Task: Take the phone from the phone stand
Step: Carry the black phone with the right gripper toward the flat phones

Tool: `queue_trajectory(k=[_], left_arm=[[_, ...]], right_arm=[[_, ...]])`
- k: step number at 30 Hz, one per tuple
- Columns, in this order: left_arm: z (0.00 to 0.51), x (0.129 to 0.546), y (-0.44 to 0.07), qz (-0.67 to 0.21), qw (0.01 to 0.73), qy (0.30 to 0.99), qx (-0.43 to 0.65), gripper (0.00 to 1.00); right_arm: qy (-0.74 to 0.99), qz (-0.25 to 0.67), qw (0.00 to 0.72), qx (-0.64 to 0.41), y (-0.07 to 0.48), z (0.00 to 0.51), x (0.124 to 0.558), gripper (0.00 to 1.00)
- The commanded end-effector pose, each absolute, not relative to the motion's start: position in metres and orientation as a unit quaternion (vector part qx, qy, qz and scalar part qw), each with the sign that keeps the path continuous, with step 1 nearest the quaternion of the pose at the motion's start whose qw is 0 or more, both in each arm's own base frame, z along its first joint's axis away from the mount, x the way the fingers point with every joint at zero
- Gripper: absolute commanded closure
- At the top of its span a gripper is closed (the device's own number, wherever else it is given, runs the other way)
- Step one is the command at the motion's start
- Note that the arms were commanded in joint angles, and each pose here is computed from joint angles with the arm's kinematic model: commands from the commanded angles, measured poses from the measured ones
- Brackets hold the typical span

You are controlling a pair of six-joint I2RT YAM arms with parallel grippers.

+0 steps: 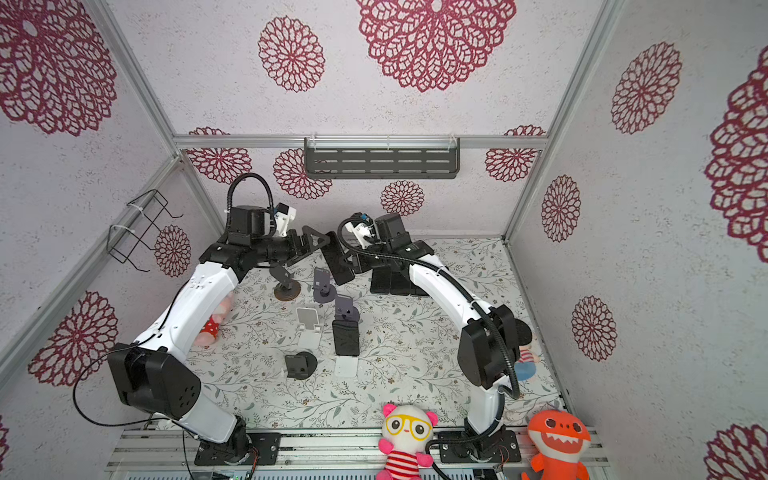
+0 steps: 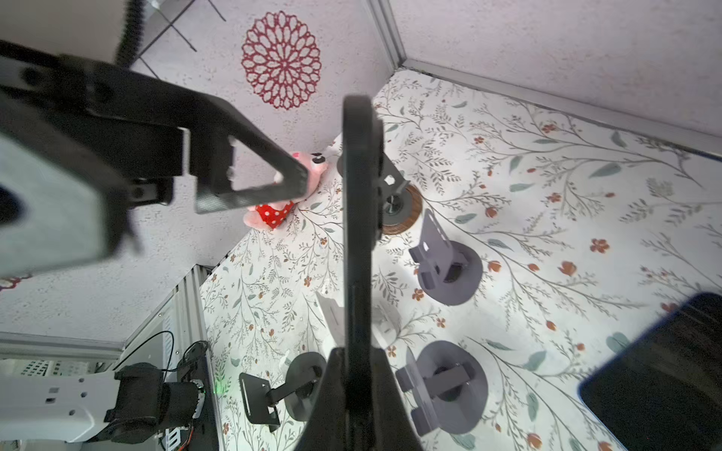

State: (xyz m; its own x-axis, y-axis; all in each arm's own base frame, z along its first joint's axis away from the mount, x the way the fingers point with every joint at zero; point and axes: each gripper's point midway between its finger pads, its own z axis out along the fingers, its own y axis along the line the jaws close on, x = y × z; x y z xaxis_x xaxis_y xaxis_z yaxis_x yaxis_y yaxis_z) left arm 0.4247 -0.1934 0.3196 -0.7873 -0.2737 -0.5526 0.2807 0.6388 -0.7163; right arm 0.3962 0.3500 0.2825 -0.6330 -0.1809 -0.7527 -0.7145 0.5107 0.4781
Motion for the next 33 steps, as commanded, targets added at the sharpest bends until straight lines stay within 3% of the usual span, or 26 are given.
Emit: queue_trajectory(k=[1, 13, 20, 27, 33], left_arm=[[0.334, 0.424, -0.186, -0.414, 0.36, 0.836, 0.013, 0.02], [0.305, 0.409, -0.176, -0.377, 0.35, 0.858, -0.006, 0.03], [0.294, 0.378, -0.173, -0.331, 0.369, 0.868, -0.021, 0.02], [0.27, 0.356, -0.173, -0.311, 0.356, 0.88, -0.039, 0.02], [0.255, 0.347, -0.178, -0.285, 0.352, 0.891, -0.04, 0.02]], right_arm=[[0.771, 0.418, 0.399, -0.268, 0.319, 0.344, 0.399, 1.0], [0.868, 0.285, 0.39, -0.113, 0.119, 0.274, 0.437, 1.0], [0.898, 0.224, 0.378, -0.021, 0.015, 0.241, 0.445, 1.0], [0.919, 0.169, 0.353, 0.041, -0.057, 0.215, 0.457, 1.0], [0.934, 0.148, 0.32, 0.06, -0.081, 0.187, 0.465, 1.0]])
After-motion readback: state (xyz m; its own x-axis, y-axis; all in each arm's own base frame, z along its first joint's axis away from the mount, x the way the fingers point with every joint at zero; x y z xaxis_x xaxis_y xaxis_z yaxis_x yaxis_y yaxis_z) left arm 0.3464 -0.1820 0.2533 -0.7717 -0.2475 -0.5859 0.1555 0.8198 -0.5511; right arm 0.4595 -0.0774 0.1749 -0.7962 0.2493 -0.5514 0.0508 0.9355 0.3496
